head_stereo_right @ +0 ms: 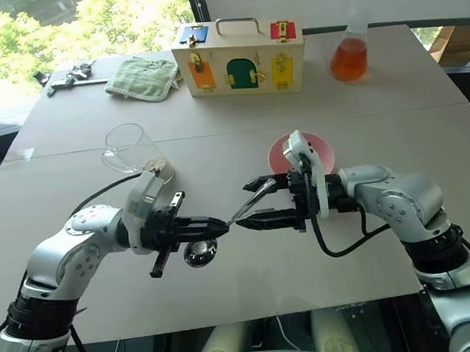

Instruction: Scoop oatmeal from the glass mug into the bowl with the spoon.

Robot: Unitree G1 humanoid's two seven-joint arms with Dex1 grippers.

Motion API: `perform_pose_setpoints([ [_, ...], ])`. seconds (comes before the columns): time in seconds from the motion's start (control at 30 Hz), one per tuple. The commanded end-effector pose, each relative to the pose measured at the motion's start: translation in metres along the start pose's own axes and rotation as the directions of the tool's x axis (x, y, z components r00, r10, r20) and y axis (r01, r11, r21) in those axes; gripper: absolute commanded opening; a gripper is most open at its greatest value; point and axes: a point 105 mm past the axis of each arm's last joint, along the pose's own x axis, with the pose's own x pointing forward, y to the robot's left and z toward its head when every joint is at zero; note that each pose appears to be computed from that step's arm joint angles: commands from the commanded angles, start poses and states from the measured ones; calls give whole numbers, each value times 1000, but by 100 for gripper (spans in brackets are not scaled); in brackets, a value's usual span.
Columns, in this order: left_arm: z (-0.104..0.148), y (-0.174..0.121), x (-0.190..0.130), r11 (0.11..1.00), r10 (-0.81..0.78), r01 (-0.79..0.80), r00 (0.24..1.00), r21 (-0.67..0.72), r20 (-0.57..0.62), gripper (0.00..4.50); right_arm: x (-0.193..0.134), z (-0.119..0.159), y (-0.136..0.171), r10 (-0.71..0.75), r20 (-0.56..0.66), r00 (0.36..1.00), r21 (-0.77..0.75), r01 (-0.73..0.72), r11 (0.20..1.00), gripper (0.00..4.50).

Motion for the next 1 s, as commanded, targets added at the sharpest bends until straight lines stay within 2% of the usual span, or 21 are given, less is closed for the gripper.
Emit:
perform_pose_setpoints([
  [0.03, 6, -3, 0, 999, -15, 15, 1000, 33, 1, 2, 1, 10, 5, 26, 23, 999, -37, -26, 999, 450],
  [0.1, 7, -3, 0, 999, -13, 13, 1000, 34, -1, 2, 0, 11, 4, 27, 23, 999, -38, -26, 999, 450],
  [0.2, 6, -2, -1, 999, -4, 4, 1000, 38, -4, 0, -3, 11, 5, 36, 11, 999, -36, -35, 999, 365],
  [0.47, 7, 4, -4, 998, 26, -27, 1000, 50, 11, 0, -5, 17, 4, 37, 26, 999, -38, -36, 999, 9],
  [0.9, 12, 14, -4, 994, 80, -83, 996, 76, 41, 0, -8, 17, 1, 11, 17, 1000, -48, -11, 999, 4],
  [1.0, 12, 18, -5, 988, 121, -125, 992, 88, 46, 0, -9, 18, -3, -2, 19, 1000, -11, 2, 1000, 4],
])
